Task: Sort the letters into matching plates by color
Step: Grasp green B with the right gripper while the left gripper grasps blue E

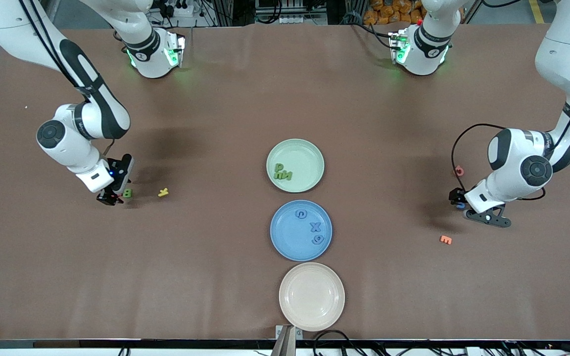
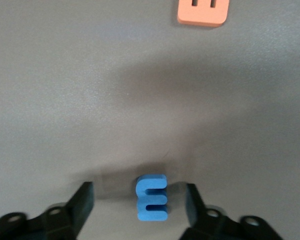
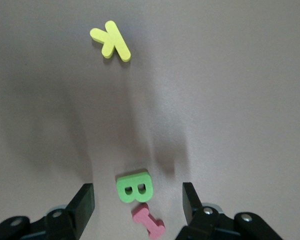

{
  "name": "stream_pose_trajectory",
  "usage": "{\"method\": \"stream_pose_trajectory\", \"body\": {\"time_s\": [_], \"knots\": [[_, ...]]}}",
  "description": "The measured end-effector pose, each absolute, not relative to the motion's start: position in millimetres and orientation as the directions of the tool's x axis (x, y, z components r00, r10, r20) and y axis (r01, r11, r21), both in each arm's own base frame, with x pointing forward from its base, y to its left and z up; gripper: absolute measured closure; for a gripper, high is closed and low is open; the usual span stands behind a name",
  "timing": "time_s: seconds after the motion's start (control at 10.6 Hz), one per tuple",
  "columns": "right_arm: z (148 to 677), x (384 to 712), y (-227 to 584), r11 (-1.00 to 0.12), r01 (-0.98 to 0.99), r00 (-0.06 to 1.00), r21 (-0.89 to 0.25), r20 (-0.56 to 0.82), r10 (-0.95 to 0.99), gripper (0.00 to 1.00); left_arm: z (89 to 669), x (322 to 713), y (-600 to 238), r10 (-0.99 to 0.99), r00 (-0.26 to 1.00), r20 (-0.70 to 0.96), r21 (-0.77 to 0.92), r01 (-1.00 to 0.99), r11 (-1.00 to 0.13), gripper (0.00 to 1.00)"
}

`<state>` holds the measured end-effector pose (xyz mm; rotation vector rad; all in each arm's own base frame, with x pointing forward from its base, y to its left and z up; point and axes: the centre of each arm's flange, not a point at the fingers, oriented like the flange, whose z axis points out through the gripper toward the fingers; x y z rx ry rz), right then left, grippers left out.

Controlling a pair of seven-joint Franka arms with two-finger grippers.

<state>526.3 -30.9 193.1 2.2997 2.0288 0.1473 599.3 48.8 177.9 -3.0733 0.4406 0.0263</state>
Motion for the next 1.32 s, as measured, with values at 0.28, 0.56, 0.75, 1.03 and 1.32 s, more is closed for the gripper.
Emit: {"method": "stream_pose_trajectory", "body": {"time_s": [0.28, 0.56, 0.75, 1.03, 1.32], "knots": [[182.8, 519.6, -29.0, -0.124, 0.987, 0.122, 0.100, 0.028, 0.992, 0.23, 178.7, 599.2, 46.1, -0.274, 0.962, -0.022, -0.032, -0.274, -0.961, 0.59], [181.1, 518.4, -28.9, -0.124, 0.988, 0.122, 0.096, 0.028, 0.992, 0.23, 179.3, 599.0, 42.5, -0.237, 0.971, -0.026, -0.032, -0.237, -0.971, 0.73], [179.6, 517.2, -29.3, -0.125, 0.988, 0.123, 0.092, 0.027, 0.992, 0.24, 179.7, 599.0, 41.7, -0.235, 0.971, -0.046, -0.033, -0.236, -0.971, 0.73], [177.7, 516.0, -29.5, -0.131, 0.987, 0.129, 0.088, 0.028, 0.991, 0.26, 196.7, 610.8, 21.1, -0.222, 0.972, -0.081, -0.047, -0.226, -0.973, 0.73], [169.1, 514.0, -31.9, -0.144, 0.987, 0.142, 0.078, 0.030, 0.989, 0.26, 230.9, 629.2, -37.1, -0.162, 0.981, -0.109, -0.092, -0.172, -0.981, 0.73]]}}
